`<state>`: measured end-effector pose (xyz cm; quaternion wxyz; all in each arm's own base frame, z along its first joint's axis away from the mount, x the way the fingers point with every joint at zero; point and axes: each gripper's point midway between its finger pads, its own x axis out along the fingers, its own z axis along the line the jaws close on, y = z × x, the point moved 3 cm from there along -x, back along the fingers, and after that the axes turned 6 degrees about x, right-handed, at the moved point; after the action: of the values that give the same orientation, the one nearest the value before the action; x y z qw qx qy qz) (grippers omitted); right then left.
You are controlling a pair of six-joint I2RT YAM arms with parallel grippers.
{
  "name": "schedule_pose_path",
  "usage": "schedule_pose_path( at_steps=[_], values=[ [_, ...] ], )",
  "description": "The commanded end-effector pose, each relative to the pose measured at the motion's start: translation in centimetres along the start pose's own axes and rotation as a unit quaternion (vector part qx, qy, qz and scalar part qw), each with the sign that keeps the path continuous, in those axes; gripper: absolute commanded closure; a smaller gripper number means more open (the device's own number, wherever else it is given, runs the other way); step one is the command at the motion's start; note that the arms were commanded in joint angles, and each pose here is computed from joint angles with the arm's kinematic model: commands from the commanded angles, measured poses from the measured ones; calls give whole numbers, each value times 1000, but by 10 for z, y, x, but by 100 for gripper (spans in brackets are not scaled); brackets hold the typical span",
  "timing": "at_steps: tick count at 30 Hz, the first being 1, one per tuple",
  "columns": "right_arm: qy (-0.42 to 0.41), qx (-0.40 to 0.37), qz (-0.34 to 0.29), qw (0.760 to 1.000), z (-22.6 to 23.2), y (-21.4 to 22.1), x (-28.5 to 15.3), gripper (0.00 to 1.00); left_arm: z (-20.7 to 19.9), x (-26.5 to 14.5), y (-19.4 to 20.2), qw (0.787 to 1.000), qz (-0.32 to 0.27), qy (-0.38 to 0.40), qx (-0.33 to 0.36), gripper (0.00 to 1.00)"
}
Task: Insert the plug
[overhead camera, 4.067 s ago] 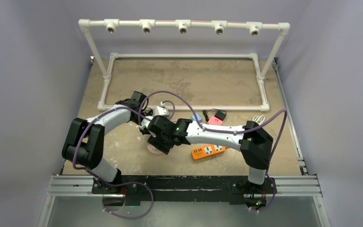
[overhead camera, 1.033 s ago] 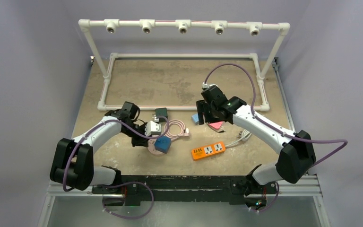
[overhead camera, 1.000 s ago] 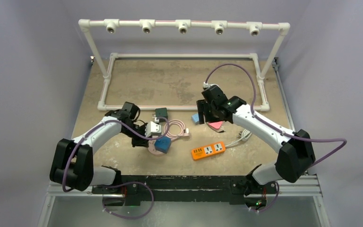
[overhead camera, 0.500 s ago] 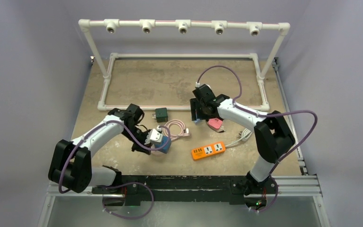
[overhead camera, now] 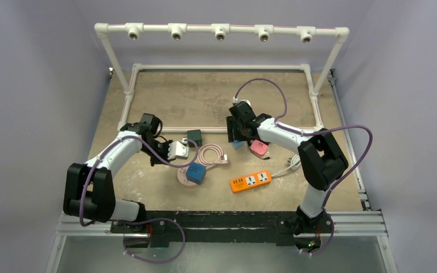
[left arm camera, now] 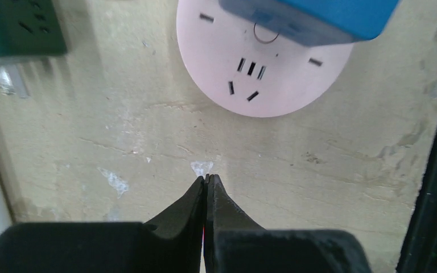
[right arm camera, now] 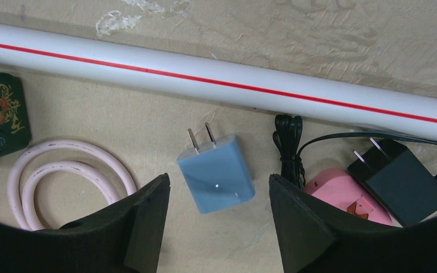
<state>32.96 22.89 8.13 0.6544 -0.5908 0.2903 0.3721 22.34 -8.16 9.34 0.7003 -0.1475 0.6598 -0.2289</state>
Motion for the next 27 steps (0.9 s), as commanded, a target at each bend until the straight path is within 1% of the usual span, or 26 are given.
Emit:
schedule_pose_path(
  at_steps=[1,5,8,12,19,24,27],
  values=[
    [-15,1,-23,1000,8,-10,0,34,15,16,24,998,41,-40,-9,100],
    [-16,-3,-19,1000,7,-6,3,36,17,26,28,998,35,-48,-12,100],
    [-14,-7,-14,1000,7,-2,7,38,13,32,24,999,18,-39,-1,100],
    [-13,-14,-7,1000,10,5,11,41,4,41,12,1000,0,-23,19,100],
    [-11,-22,3,1000,11,18,15,43,-23,59,-10,998,-14,13,54,100],
    [-11,-23,7,1000,9,24,17,44,-39,58,-21,997,-39,44,53,100],
    [-11,-24,9,1000,9,26,17,48,-50,55,-30,995,-55,67,58,100]
  ],
)
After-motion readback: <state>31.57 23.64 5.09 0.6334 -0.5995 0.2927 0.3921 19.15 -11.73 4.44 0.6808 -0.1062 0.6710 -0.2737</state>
